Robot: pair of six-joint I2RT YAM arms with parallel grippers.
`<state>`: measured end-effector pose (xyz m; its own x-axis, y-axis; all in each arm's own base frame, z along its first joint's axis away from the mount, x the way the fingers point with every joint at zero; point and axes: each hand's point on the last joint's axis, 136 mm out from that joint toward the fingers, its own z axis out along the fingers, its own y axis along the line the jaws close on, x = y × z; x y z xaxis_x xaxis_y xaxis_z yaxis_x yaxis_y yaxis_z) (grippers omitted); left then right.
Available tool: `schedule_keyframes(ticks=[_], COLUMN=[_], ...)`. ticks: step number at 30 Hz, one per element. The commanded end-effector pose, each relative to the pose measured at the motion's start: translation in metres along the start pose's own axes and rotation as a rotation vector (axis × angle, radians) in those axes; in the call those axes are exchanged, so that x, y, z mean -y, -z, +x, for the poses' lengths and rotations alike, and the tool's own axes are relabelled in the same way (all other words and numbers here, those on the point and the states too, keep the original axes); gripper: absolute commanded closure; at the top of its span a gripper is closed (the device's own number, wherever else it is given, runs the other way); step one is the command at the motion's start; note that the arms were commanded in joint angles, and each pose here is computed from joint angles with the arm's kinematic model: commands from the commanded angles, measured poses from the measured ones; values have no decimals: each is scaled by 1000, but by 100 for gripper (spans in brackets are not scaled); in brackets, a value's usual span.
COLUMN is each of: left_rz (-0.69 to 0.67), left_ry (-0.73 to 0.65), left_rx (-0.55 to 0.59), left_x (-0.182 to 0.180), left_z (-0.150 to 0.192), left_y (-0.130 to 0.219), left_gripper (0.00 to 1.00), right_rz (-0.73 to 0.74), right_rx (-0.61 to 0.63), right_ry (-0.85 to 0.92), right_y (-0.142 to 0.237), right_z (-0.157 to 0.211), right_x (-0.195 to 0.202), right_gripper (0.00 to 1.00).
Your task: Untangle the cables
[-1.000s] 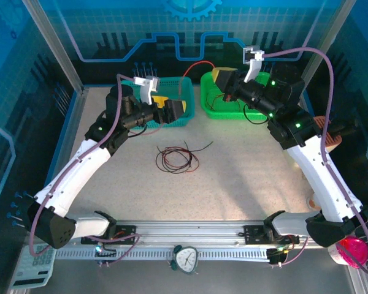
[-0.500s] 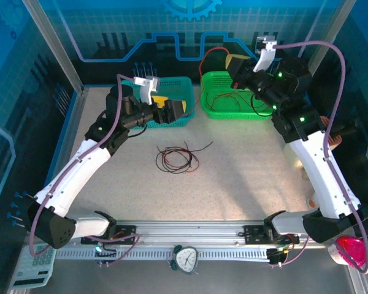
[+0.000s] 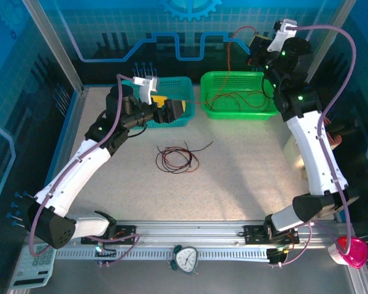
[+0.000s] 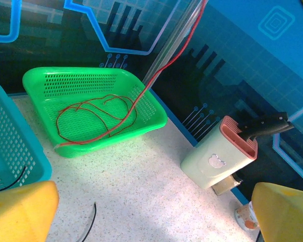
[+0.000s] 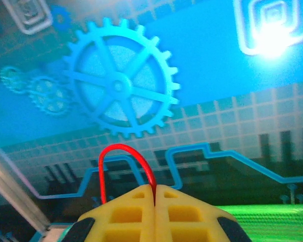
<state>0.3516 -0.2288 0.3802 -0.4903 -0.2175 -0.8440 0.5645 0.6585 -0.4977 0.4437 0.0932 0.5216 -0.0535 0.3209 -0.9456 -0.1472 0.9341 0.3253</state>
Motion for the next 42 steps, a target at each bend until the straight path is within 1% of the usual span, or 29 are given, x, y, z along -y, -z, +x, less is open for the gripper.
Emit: schedule_keyframes(ticks=[1, 6, 8, 13, 23, 33, 36, 42], left_rz=[2, -4, -3, -6, -2, -13, -13, -14], left_ry=[-50, -57, -57, -59, -43, -41, -38, -27], left_rx=[36, 39, 38, 38, 31, 32, 30, 16], left_x=[10, 11, 12, 12, 13, 10, 10, 7], left_z=[-13, -14, -14, -14, -11, -8, -7, -3], left_y=[10, 13, 14, 17, 18, 20, 19, 15], left_gripper=[1, 1, 1, 1, 1, 1, 1, 1], right_rz=[106, 180, 189, 224, 278, 327, 359, 437], right_rx=[67, 8, -33, -94, -308, -436, -476, -597], right_ry=[-41, -60, -82, -94, -70, -30, -42, -102], right_y=[-14, -38, -45, -54, -87, -126, -136, -147], right_z=[-12, 17, 35, 70, 168, 224, 241, 287], right_x=[28, 54, 62, 76, 97, 117, 133, 175], right_gripper=[100, 100, 100, 100, 100, 100, 100, 100])
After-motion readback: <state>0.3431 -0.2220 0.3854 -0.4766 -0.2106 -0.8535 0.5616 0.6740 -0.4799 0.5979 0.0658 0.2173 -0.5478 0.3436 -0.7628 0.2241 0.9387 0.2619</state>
